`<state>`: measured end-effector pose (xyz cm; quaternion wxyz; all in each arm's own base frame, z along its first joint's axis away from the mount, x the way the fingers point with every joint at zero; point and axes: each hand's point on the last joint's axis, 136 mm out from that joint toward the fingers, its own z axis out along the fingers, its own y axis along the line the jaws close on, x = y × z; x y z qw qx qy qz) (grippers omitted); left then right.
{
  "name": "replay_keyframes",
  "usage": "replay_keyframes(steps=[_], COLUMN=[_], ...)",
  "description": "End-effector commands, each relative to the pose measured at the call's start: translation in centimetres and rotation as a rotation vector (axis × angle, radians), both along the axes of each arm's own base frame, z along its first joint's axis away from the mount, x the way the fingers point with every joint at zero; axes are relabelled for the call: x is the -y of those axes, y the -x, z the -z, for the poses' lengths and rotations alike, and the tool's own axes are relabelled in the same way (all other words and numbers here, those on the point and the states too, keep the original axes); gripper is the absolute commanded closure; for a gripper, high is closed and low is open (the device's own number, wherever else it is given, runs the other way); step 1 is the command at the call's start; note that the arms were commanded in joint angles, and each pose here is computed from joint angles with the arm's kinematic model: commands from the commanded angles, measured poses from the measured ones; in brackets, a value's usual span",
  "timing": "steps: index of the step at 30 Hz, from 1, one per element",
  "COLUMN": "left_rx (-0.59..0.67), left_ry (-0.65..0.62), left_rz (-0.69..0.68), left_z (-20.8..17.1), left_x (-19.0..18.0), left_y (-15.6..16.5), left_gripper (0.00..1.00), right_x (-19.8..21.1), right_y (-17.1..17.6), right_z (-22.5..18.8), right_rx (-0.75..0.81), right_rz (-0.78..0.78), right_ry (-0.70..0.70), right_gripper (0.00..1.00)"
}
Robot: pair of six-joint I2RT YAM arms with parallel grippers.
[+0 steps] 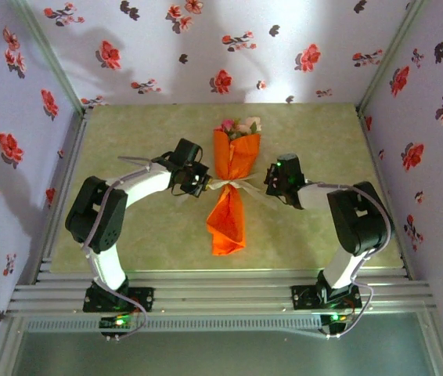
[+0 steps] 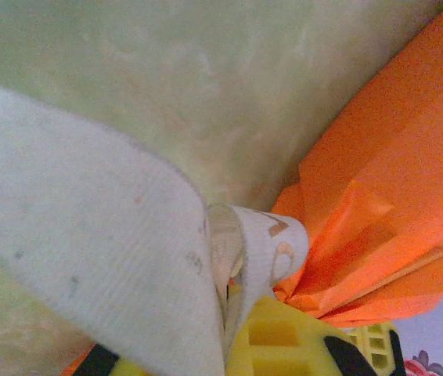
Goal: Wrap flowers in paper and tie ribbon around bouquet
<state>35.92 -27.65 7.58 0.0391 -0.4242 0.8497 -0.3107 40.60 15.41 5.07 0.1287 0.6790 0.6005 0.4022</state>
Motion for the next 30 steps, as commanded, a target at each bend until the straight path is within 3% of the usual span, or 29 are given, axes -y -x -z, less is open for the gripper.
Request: replay_keyframes(steps=[1, 30], left_rx=[-0.033, -0.080], left_ry=[-0.049, -0.064], left_rz=[-0.025, -0.049], left_z=[0.4, 2.2], left_x=[-2.1, -3.5], left_y=[1.0, 2.0], left_gripper=[1.00, 1.00], right_x=[4.4, 9.5], right_y=[0.0, 0.1], right_z=[0.6, 1.8], right_rx=[-0.016, -0.045], right_rz=[0.116, 0.219], right_ry=[0.084, 0.118], right_gripper=[1.00, 1.00])
